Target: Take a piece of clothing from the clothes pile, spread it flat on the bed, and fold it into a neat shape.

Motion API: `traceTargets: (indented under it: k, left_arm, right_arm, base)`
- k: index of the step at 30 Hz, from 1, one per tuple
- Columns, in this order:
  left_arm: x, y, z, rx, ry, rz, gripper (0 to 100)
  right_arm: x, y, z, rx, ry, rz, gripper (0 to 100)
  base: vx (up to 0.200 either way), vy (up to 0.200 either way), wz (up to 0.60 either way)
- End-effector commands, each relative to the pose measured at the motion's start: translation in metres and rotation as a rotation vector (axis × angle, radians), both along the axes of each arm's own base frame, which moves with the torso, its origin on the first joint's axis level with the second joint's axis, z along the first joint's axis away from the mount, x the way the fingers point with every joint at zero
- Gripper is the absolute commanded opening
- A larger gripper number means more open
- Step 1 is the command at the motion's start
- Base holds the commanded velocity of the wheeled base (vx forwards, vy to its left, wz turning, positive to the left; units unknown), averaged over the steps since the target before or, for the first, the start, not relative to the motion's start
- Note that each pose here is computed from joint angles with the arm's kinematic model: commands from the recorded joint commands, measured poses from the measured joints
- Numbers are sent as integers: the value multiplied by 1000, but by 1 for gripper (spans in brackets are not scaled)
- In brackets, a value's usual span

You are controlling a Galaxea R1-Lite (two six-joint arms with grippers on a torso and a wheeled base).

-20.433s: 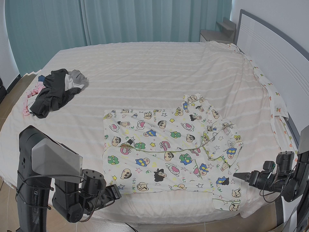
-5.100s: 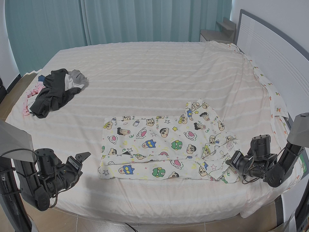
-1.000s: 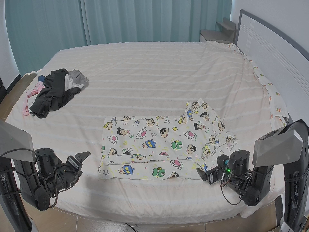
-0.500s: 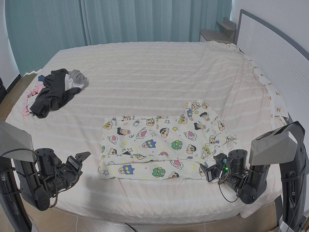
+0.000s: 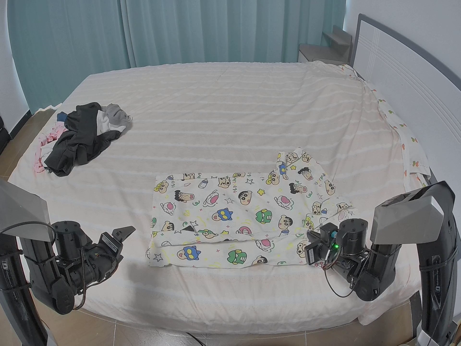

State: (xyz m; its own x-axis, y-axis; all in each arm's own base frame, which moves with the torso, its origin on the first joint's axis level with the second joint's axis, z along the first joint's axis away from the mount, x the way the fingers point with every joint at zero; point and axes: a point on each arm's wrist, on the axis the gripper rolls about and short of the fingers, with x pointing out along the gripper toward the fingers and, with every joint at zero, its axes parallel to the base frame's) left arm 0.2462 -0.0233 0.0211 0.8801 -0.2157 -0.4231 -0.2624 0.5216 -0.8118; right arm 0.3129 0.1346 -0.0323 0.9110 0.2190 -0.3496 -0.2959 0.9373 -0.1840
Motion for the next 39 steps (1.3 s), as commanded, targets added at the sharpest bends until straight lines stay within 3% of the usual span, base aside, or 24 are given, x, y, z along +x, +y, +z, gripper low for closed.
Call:
traceTargets:
  k: [1, 13, 14, 21, 28, 31, 33, 39]
  left_arm:
    - [1, 0, 1, -3, -15, 1, 100]
    - [1, 0, 1, -2, -15, 0, 100]
    - [1, 0, 1, -2, -17, 0, 100]
    - [1, 0, 1, -2, -17, 0, 100]
    - [0, 0, 4, -5, -25, 3, 100]
    - [1, 1, 5, -7, -29, 5, 100]
    - [0, 0, 5, -5, -29, 1, 100]
    - [-2, 0, 5, -4, -24, -1, 100]
  right_arm:
    - [5, 2, 7, 11, -34, -11, 0]
    - [10, 4, 8, 14, -51, -40, 0]
    - [9, 4, 8, 17, -49, -40, 100]
    - [10, 3, 20, 86, -69, -59, 100]
    - [-16, -31, 72, 268, -97, -161, 100]
    - [-21, -43, 78, 292, -96, -187, 100]
    - [-34, -61, 93, 385, -96, -208, 100]
    - [-51, -70, 96, 463, -47, -224, 100]
  base:
    - [0, 0, 0]
    - [0, 0, 0]
    - [0, 0, 0]
    - [0, 0, 0]
    - [0, 0, 0]
    - [0, 0, 0]
    - [0, 0, 0]
    - [200, 0, 0]
